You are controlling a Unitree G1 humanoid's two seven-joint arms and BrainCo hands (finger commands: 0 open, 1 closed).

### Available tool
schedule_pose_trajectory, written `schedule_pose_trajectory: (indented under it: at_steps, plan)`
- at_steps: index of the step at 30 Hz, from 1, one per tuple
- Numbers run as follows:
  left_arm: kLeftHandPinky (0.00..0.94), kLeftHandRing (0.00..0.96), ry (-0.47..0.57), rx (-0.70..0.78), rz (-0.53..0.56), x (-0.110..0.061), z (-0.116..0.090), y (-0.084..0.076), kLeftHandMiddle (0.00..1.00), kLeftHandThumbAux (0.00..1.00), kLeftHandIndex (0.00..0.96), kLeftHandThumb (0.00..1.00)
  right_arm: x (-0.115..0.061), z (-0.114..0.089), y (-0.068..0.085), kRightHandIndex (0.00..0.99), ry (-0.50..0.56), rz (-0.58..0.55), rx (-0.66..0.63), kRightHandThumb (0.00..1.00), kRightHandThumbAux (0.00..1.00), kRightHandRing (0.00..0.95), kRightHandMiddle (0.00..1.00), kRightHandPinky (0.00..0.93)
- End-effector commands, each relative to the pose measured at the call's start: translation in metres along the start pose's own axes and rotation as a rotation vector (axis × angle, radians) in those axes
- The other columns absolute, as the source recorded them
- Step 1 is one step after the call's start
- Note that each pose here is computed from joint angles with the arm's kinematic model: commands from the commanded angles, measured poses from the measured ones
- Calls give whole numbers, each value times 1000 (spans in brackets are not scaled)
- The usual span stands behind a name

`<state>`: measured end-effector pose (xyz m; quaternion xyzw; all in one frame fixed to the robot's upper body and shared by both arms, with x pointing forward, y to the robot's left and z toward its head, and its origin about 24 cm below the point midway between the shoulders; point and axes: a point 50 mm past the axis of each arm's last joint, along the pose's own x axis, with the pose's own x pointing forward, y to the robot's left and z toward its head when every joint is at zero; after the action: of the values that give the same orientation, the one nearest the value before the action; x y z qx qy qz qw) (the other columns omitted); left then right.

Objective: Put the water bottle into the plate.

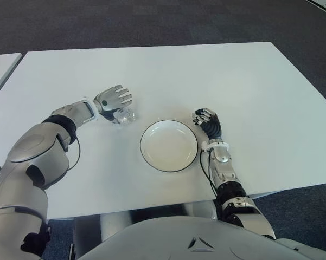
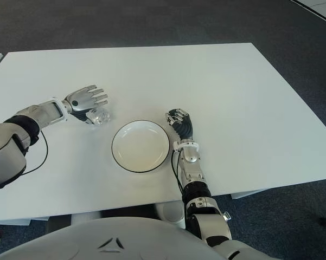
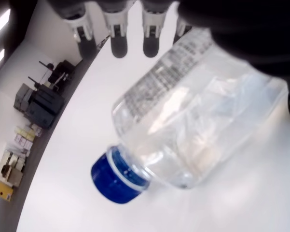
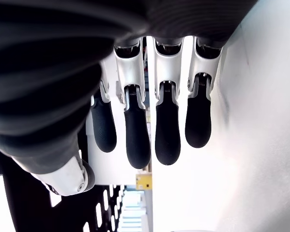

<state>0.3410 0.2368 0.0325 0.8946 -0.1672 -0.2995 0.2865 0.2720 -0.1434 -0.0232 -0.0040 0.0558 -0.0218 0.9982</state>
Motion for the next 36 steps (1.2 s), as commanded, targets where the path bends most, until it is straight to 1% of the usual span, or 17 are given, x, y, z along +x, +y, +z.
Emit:
schedule_pose_trajectory:
  at_steps: [1,4,6,11,13,15,16,17,19,21,25,29,31,32,33,34,36]
  plan:
    - [0,0,-61,-37,-173,-16,19,-29,0,303,0,563,-17,-32,-4,430,176,-18,-4,704,729,542,541,542]
    - [0,0,-47,-71,-189,-16,20,-31,0,303,0,558,-16,-31,-4,430,179,-20,-8,704,729,544,543,541]
    - [0,0,-36,-91,-194,-16,21,-31,0,325,0,549,-16,-31,-4,430,181,-20,-11,703,729,545,546,536]
    - [50,0,35,-256,-219,-18,25,-36,0,406,0,554,-16,-31,-5,429,179,-19,-18,702,730,540,546,522]
    - [154,68,56,-311,-236,-19,26,-38,43,459,6,555,-15,-31,-5,429,180,-20,-19,702,730,537,542,521]
    - [226,122,76,-363,-257,-20,27,-41,77,480,21,560,-15,-31,-6,429,181,-22,-20,703,730,535,541,520]
    - [300,188,86,-388,-268,-21,27,-41,123,498,50,571,-15,-31,-6,429,182,-22,-20,703,730,534,539,519]
    - [327,212,106,-440,-289,-21,27,-43,139,505,61,575,-15,-31,-6,429,183,-24,-20,703,730,533,539,518]
    - [396,290,137,-516,-320,-23,27,-45,209,534,129,593,-14,-31,-6,429,185,-27,-20,703,730,532,537,521]
    - [411,317,180,-593,-360,-25,27,-49,238,546,163,600,-14,-31,-6,429,187,-28,-22,704,729,533,537,524]
    - [387,351,271,-770,-432,-30,28,-57,302,569,246,614,-13,-31,-8,430,188,-35,-25,704,729,535,539,531]
    - [394,379,308,-855,-450,-30,28,-59,340,576,264,642,-13,-31,-8,430,187,-40,-29,704,729,539,539,546]
    - [397,387,336,-925,-455,-30,27,-59,350,580,222,650,-12,-31,-8,431,189,-42,-32,704,729,540,537,549]
    - [423,416,349,-962,-457,-29,27,-59,390,591,227,670,-12,-31,-8,431,190,-42,-33,704,729,539,535,544]
    - [433,426,358,-994,-456,-29,26,-58,405,594,228,677,-12,-31,-8,431,191,-43,-34,704,729,538,534,543]
    - [457,452,363,-1014,-456,-29,26,-58,434,604,249,773,-11,-30,-8,431,192,-43,-35,704,730,537,533,536]
    - [490,487,370,-1045,-452,-29,26,-58,460,612,280,858,-11,-30,-8,431,194,-44,-37,703,730,534,532,527]
